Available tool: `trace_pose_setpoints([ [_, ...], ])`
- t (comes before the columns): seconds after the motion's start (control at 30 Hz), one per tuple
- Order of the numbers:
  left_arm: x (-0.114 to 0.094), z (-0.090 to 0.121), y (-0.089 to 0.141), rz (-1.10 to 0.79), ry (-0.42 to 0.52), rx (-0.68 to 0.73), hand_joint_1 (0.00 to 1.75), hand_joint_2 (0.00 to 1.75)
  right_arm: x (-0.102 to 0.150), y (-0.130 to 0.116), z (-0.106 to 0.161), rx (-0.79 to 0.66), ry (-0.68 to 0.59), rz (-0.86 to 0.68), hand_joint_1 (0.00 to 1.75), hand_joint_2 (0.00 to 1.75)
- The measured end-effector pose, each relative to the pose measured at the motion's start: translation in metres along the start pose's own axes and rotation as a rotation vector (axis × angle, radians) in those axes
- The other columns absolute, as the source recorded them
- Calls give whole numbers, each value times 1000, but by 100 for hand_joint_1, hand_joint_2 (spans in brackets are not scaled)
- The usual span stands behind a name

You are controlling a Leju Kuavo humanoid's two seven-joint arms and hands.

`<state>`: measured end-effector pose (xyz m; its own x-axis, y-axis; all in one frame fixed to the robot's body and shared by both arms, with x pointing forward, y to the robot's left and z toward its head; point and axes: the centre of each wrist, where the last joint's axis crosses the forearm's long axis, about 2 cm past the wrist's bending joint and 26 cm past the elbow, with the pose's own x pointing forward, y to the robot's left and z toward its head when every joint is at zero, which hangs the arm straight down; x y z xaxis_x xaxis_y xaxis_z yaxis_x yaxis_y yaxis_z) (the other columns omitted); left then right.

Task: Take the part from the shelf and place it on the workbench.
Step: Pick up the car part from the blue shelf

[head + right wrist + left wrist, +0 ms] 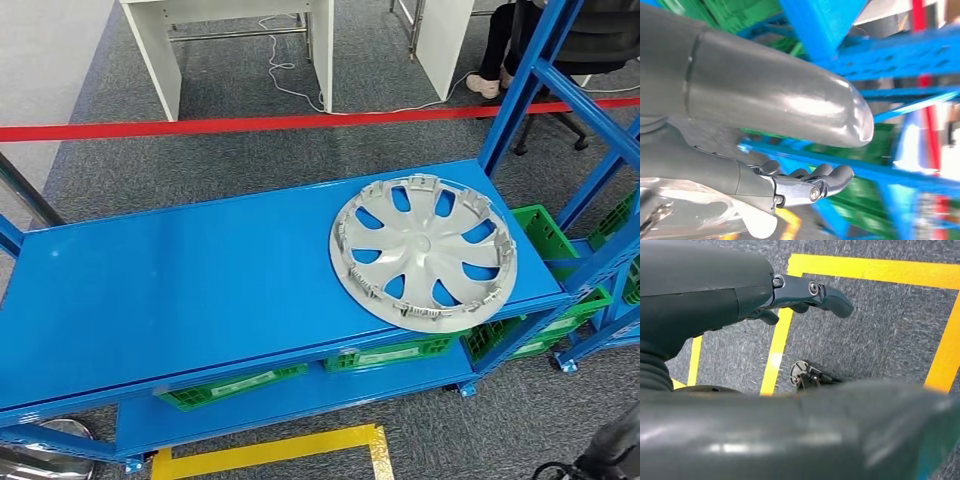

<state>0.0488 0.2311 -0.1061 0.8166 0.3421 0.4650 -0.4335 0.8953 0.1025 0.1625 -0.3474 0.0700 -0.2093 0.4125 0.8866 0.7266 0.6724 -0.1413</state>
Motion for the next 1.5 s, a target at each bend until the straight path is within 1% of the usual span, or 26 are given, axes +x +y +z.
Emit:
trace_pose_setpoints([
  [0.13,1,-1,0,-4,-2,-14,0,0,10,3,-18,71,-119,84,0,0],
  [0.27,3,-1,0,-16,-6,-31,0,0,14,9,-36,155,-189,156,0,0],
  [0.43,5,-2,0,-29,-9,-46,0,0,12,19,-54,274,-217,211,0,0],
  [0.7,7,-5,3,-60,-11,-57,0,0,2,45,-75,543,-258,309,0,0],
  [0.83,8,-5,3,-83,-8,-70,0,0,1,52,-77,637,-281,353,0,0],
  [1.17,11,-7,4,-166,-27,-107,0,0,1,56,-75,845,-395,424,0,0],
  [1.37,17,-8,0,-222,-46,-133,0,0,5,63,-74,906,-452,483,0,0],
  [1.5,17,-8,-1,-260,-43,-139,0,0,9,67,-62,914,-489,510,0,0],
])
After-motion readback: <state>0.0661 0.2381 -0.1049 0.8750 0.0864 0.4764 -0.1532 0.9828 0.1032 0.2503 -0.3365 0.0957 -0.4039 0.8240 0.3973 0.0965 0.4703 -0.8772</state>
